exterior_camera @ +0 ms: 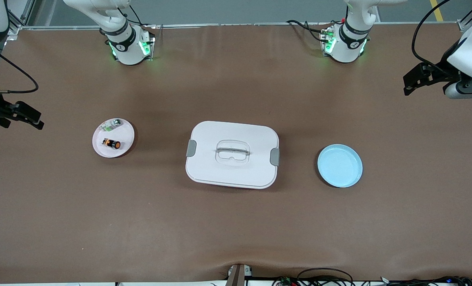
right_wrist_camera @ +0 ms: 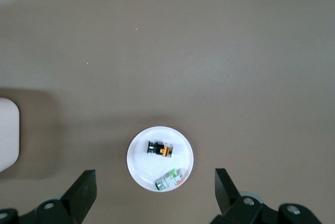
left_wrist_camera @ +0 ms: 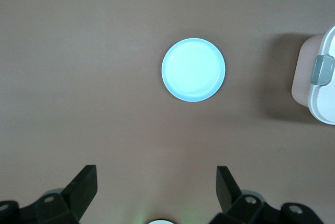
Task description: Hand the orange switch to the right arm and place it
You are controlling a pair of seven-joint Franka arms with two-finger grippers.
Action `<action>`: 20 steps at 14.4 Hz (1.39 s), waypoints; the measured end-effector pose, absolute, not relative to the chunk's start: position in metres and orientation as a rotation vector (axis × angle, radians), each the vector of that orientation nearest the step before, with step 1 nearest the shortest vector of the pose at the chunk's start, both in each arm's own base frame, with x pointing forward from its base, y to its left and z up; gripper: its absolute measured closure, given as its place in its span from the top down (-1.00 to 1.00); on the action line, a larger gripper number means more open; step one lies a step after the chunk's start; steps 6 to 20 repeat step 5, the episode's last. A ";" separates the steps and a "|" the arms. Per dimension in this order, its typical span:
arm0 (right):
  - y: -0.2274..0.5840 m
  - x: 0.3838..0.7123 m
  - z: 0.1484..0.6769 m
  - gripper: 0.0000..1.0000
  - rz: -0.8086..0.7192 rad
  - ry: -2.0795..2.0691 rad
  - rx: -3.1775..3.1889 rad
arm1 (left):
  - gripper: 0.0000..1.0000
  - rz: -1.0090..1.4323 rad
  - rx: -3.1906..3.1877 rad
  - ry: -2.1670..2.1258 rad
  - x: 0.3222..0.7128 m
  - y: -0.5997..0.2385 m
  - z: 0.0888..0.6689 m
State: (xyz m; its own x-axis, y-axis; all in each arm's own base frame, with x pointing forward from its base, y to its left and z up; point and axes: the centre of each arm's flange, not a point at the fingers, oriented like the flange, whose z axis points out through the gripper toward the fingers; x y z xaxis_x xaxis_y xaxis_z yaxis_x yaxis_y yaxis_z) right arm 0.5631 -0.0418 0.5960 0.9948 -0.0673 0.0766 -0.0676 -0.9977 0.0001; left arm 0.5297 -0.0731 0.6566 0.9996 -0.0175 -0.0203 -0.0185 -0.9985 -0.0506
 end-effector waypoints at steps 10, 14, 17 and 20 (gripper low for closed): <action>-0.033 0.556 0.634 1.00 0.106 -0.081 3.137 | 1.00 0.039 -3.090 0.028 0.529 -0.073 0.656; -0.033 0.556 0.634 1.00 0.106 -0.081 3.137 | 1.00 0.039 -3.090 0.028 0.529 -0.073 0.656; -0.033 0.556 0.634 1.00 0.106 -0.081 3.137 | 1.00 0.039 -3.090 0.028 0.529 -0.073 0.656; -0.033 0.556 0.634 1.00 0.106 -0.081 3.137 | 1.00 0.039 -3.090 0.028 0.529 -0.073 0.656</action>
